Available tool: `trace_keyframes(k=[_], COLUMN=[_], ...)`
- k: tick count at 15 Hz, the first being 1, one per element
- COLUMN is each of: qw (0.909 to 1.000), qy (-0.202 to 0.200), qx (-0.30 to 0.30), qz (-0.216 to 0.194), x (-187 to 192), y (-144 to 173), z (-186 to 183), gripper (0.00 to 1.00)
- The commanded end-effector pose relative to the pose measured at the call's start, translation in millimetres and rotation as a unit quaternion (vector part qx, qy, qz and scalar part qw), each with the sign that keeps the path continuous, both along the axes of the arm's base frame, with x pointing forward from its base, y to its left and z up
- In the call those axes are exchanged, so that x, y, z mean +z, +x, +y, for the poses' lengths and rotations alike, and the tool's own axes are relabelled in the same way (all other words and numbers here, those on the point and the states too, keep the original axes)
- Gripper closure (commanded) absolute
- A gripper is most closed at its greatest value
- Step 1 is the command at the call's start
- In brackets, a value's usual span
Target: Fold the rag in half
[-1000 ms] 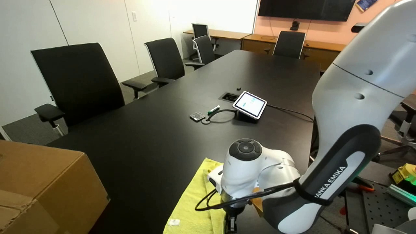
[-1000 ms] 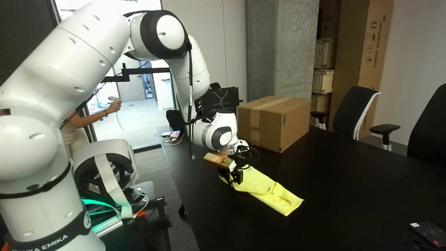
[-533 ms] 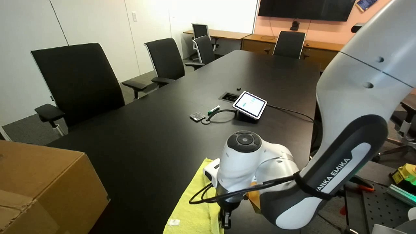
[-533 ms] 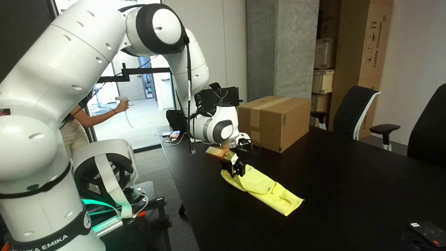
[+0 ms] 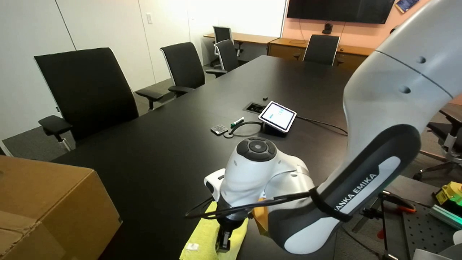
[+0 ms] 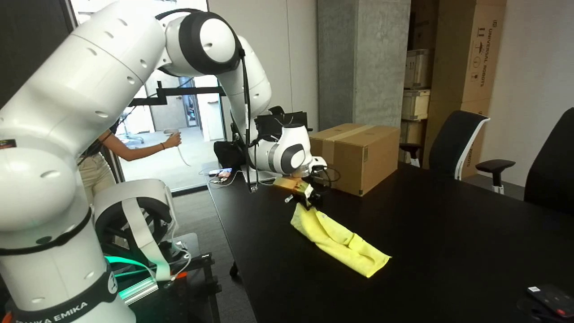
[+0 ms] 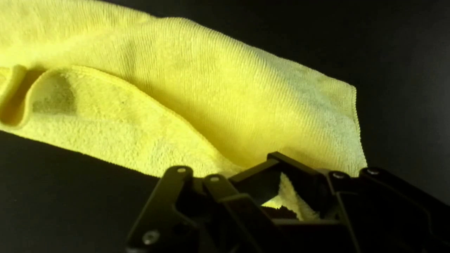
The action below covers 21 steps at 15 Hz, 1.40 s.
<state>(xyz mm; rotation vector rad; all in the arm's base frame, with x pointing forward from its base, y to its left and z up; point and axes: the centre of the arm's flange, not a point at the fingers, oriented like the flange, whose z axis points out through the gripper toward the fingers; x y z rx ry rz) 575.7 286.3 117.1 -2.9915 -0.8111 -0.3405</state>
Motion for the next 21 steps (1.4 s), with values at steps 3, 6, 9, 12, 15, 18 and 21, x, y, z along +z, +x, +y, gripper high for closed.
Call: trace_keyframes(k=[3,6,9,12,15,18,21], qw=[0.9994,0.9991,0.9983,0.9963,0.9929,0.9911,0.9895], qy=[0.02,0.023,0.031,0.043,0.055,0.052,0.051], qx=[0.004,-0.006,-0.024,-0.049,-0.079,-0.097,-0.106], qz=[-0.029,-0.034,-0.043,-0.056,-0.07,-0.075,-0.083], x=[-19.4,-33.3,-39.3,-38.7,-32.0,-24.3,-13.9], y=[41.4,50.5,59.6,70.2,79.8,90.0,92.8], z=[34.8,39.3,39.7,39.7,40.1,39.6,34.8], gripper=[1.0,1.0,0.99,1.0,0.99,0.73,0.49])
